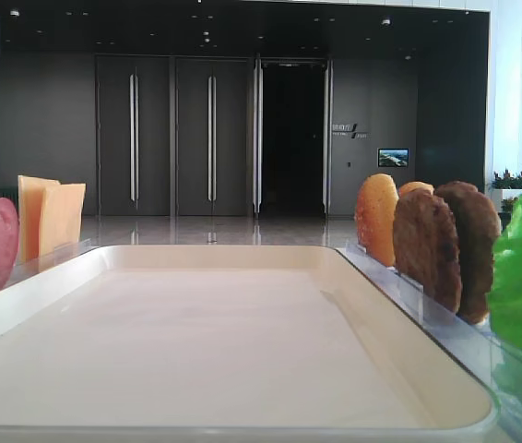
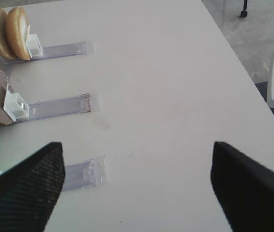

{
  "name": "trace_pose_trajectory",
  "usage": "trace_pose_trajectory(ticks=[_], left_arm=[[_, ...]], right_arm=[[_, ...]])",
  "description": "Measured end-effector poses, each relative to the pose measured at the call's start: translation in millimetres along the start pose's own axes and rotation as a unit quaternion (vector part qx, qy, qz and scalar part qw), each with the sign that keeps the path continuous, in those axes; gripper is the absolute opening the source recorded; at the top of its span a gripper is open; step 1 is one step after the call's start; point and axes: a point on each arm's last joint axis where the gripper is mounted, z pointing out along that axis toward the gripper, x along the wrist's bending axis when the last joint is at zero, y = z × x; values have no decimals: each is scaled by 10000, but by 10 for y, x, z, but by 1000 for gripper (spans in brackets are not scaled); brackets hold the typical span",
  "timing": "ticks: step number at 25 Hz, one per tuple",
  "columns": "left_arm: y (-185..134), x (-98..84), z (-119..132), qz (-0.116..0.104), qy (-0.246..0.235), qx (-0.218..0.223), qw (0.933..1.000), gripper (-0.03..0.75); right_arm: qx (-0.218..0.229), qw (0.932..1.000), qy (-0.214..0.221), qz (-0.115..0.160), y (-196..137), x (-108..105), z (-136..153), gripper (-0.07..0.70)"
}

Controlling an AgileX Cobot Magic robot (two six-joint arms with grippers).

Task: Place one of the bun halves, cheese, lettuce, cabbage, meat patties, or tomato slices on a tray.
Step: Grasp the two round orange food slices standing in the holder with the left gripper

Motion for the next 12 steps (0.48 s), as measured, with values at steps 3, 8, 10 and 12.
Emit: trace_pose_trajectory(ticks=[3,8,10,12], left_arm=[[0,0,0,9,0,0,10000,483],[-2,1,0,180,7,12,9998,370],[-3,2,0,224,10,16,9997,335],[-9,6,0,283,30,48,9996,267]], right_arm=[[0,10000,0,0,0,0,0,584],[0,10000,0,0,0,0,0,584],[0,10000,0,0,0,0,0,584],[0,10000,0,0,0,0,0,584]])
